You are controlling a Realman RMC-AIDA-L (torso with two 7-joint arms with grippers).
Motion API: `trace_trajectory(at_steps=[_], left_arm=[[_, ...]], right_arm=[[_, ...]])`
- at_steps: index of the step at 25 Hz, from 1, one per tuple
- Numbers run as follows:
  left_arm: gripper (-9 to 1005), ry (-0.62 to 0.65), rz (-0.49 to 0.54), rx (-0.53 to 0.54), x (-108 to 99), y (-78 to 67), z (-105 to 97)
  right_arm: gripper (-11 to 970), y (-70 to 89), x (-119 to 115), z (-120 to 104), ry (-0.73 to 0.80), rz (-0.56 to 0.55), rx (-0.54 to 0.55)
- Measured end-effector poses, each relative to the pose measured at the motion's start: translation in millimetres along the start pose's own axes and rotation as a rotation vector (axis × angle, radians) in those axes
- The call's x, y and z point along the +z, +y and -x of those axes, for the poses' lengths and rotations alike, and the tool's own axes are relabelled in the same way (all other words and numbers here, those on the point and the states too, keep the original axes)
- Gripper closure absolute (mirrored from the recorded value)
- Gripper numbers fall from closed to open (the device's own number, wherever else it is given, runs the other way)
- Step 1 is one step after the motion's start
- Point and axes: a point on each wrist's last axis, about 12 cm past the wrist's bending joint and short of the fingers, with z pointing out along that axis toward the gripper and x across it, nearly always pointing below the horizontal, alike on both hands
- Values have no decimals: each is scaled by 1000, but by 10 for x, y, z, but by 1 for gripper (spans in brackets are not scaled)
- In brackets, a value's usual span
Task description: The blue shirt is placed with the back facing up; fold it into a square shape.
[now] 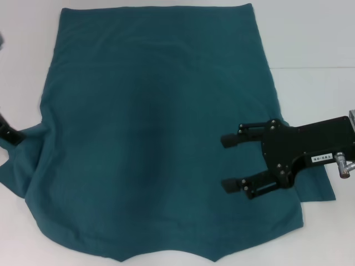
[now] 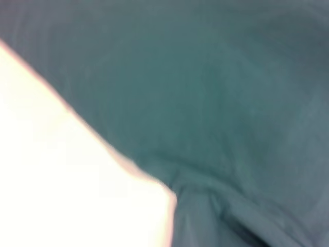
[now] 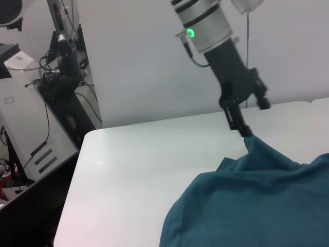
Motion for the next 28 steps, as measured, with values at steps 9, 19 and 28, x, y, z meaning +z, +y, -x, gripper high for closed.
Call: trace_trajectory(at_steps=[9, 19, 28], left_arm=[[62, -6, -96, -278, 229, 68, -410], [198, -29, -87, -457, 585, 113, -535], [243, -53, -33, -433, 693, 184, -492]], right_arm=[[14, -19, 17, 9, 4, -13, -20], [14, -19, 53, 36, 13, 4, -68], [13, -23, 76, 52, 16, 9, -75]])
